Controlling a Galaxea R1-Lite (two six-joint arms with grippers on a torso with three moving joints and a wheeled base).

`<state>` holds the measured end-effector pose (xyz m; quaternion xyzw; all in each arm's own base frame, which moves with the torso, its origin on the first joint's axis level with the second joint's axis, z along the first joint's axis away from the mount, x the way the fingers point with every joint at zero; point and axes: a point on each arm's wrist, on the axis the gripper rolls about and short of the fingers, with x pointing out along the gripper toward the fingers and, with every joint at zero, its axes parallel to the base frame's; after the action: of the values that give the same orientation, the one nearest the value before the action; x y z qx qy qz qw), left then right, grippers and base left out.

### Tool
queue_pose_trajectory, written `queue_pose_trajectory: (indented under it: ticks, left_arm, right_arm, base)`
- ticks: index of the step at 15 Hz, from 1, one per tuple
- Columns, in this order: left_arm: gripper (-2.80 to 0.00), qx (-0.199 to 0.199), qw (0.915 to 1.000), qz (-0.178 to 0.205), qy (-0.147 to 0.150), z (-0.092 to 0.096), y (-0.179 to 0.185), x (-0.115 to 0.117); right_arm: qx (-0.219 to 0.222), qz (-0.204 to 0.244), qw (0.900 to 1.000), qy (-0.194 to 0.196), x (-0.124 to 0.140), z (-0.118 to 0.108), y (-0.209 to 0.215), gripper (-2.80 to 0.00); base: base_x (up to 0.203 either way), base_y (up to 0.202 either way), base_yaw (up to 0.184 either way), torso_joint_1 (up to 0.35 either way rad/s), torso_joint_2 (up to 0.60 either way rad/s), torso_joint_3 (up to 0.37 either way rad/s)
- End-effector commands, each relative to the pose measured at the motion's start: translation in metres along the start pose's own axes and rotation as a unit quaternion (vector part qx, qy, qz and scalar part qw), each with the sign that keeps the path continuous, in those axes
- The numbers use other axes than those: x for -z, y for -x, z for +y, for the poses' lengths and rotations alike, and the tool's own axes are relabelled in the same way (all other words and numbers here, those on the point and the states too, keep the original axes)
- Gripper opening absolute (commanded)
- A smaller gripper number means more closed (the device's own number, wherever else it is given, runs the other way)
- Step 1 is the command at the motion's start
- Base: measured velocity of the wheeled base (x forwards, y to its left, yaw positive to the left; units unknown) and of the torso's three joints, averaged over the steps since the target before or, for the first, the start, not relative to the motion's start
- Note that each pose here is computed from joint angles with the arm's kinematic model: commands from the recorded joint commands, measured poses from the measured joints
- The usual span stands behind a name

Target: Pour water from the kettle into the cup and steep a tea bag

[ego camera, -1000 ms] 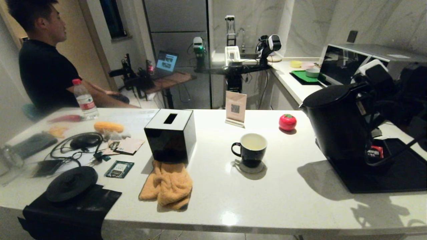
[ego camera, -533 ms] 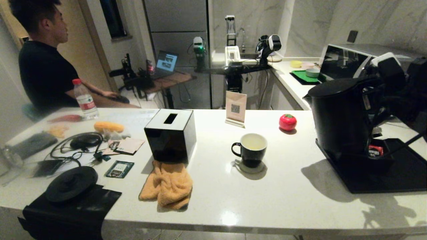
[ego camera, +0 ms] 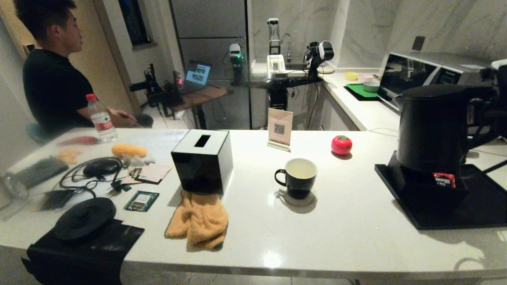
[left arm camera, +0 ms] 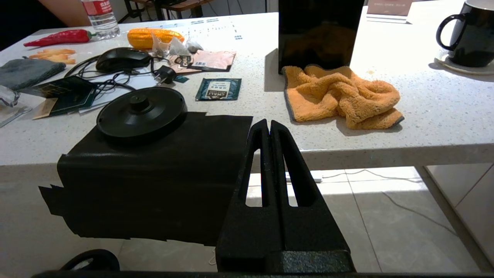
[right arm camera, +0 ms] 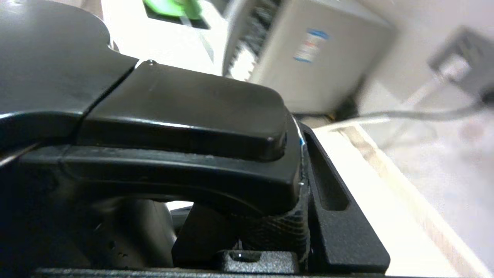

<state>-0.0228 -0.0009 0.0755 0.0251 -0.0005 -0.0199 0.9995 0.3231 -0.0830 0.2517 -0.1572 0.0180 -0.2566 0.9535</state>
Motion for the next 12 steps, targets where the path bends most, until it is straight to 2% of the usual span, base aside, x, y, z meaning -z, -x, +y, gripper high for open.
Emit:
queue_pose_trajectory:
  ticks: [1, 7, 12]
  left_arm:
    - [-2.8, 0.0, 1.0, 0.0, 0.0, 0.0, 0.0, 0.0]
    - [-2.8, 0.0, 1.0, 0.0, 0.0, 0.0, 0.0, 0.0]
    - [-2.8, 0.0, 1.0, 0.0, 0.0, 0.0, 0.0, 0.0]
  right_arm:
    - [0.035, 0.003, 0.999, -0.021, 0.003, -0.02, -0.001, -2.8]
    - [0.118, 0.022, 0.991, -0.051, 0.02, -0.065, -0.011, -2.8]
    - [0.182, 0.021, 0.979, -0.088, 0.044, -0.104, -0.023, -2.8]
  base:
    - [0.0, 0.0, 0.0, 0.0, 0.0, 0.0]
    - [0.0, 0.0, 0.0, 0.0, 0.0, 0.0]
    - [0.0, 0.0, 0.0, 0.0, 0.0, 0.0]
